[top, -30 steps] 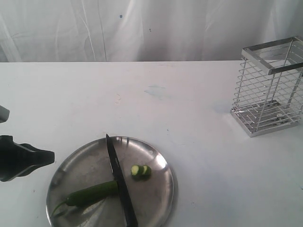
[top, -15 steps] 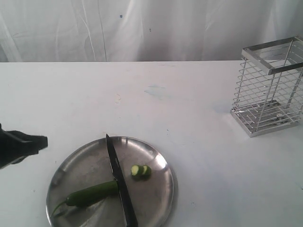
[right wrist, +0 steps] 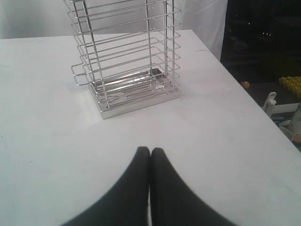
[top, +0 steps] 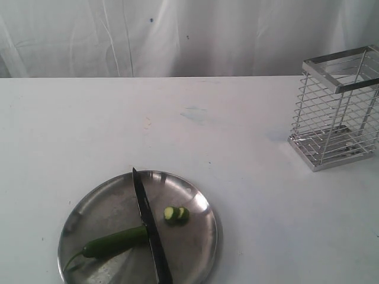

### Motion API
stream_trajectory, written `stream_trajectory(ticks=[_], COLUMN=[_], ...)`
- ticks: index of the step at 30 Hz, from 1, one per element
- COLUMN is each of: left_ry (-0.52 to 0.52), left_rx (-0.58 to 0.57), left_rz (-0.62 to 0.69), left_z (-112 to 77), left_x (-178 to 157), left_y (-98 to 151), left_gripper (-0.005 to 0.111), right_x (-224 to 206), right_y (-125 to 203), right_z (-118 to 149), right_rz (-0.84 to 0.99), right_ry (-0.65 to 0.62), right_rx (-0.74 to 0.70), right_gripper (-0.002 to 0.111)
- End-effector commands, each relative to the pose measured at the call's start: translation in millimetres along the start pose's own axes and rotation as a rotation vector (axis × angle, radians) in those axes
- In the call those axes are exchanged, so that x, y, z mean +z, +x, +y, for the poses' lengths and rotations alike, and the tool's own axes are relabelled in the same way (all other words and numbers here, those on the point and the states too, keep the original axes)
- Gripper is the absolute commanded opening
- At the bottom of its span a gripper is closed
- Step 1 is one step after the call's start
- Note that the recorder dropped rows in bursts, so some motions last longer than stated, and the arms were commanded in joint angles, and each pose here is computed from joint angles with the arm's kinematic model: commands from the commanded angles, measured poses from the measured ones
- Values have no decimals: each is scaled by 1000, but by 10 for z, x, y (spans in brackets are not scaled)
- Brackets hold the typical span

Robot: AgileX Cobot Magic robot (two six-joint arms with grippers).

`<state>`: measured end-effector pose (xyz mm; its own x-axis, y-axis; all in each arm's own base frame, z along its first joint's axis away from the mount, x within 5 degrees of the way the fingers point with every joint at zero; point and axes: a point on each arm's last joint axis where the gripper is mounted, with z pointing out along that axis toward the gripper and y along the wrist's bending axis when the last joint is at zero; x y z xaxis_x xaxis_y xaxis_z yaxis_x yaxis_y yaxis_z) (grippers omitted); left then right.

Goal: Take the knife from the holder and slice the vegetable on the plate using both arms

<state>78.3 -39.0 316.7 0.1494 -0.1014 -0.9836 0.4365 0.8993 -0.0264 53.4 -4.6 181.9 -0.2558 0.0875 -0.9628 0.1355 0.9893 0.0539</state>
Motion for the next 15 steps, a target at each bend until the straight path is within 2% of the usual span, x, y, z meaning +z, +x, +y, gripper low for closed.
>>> stream_trajectory(ticks=[1,4,5,6,7,8,11,14,15], left_ry=[166,368,407,414,400,369,176,-55,-167], left_rx=[39,120,155,228,251,228,127,158,189], left_rz=[-36,-3,29,100,143,190,333,409,414], left_z=[-180,-361,-390,-386,-369,-342,-212,-34,57], left_x=[-58,-110,-123,-133,-135,-135,-169,-226,-259], left_y=[-63,-36,6,87,127,157,177,144,118], left_gripper=[0,0,0,0,0,0,0,0,0], right_x=[-1,-1,-1,-1,-1,-1,-1,-1,-1], right_y=[0,0,0,0,0,0,0,0,0], right_z=[-5,-5,-5,-5,-5,-5,-5,-5,-5], right_rz=[-8,-8,-8,-8,-8,-8,-8,-8,-8], right_ry=[7,7,7,7,7,7,7,7,7], right_rx=[-6,-6,-6,-6,-6,-6,-6,-6,-6], right_gripper=[0,0,0,0,0,0,0,0,0])
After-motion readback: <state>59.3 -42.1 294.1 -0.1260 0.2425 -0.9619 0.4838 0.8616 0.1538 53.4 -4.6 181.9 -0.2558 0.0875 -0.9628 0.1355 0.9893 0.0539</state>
